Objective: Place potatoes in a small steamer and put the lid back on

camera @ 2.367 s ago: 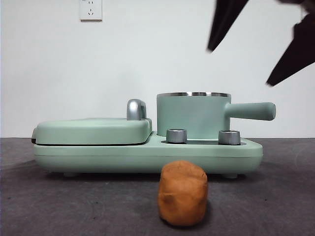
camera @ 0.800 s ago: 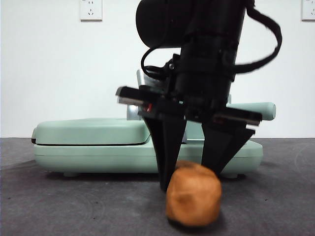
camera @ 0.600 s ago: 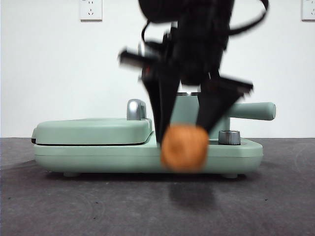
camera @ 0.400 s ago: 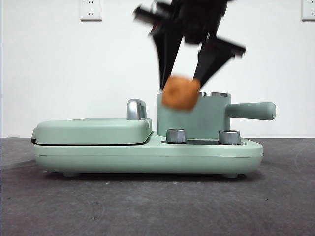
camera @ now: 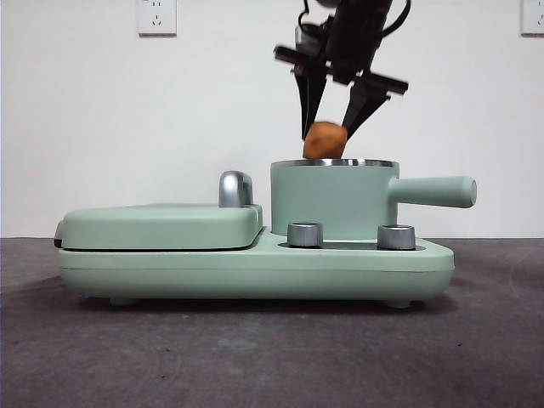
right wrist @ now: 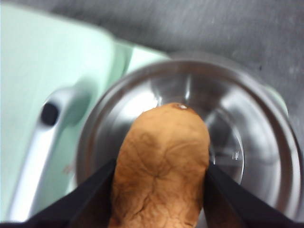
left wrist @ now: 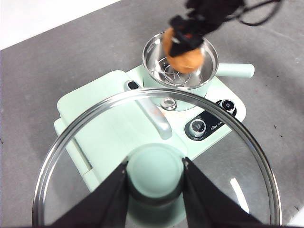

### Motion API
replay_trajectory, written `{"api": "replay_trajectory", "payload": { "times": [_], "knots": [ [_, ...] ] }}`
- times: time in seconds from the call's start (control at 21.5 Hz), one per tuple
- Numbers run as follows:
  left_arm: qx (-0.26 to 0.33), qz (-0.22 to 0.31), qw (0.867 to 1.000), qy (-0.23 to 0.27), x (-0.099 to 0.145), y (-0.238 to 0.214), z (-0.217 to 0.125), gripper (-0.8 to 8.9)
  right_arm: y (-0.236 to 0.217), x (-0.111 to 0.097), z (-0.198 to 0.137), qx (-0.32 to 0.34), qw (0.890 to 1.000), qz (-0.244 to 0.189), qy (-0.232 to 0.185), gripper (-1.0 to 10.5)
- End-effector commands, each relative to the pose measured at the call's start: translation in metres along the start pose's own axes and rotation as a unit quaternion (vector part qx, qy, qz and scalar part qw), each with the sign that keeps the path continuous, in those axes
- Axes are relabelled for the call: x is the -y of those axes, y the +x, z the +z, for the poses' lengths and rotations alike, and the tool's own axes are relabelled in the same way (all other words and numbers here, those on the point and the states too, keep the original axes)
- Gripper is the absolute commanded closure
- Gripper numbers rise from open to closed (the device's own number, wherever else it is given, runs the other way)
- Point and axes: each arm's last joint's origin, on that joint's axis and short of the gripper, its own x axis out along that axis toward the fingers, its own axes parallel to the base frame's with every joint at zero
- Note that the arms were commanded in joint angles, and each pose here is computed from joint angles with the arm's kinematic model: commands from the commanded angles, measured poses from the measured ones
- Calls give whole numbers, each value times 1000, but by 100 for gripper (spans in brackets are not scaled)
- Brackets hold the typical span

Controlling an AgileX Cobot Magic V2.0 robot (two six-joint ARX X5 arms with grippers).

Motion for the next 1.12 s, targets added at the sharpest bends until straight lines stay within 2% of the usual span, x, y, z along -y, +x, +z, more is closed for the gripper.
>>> {"api": "replay_trajectory", "payload": {
  "times": [0.05, 0.14, 0.42, 0.65, 0.79, 0.84, 0.98, 1.12],
  "knots": [
    [24, -2, 1000, 2, 1, -3, 7, 795, 25, 6, 6, -22, 1000, 3, 5, 827],
    [24, -2, 1000, 2, 1, -3, 7, 795, 37, 11, 4, -47, 999, 8, 19, 827],
    [24, -2, 1000, 2, 1, -3, 7, 795, 45, 14, -2, -84, 996, 0, 24, 823],
    [26, -2, 1000, 2, 0, -2, 8, 795, 47, 15, -3, -93, 995, -6, 24, 700],
    [32, -1, 999, 3, 0, -1, 10, 795, 43, 14, -2, -84, 996, -2, 18, 492],
    [34, -1, 999, 2, 0, 1, 11, 795, 37, 14, -3, -84, 996, -1, 11, 460],
    [42, -1, 999, -9, -2, 9, 16, 795, 4, 13, -9, -87, 996, -1, 1, 459],
    [43, -7, 999, -5, -1, 27, 24, 795, -52, 7, -15, -35, 999, 11, -17, 459]
  ]
}}
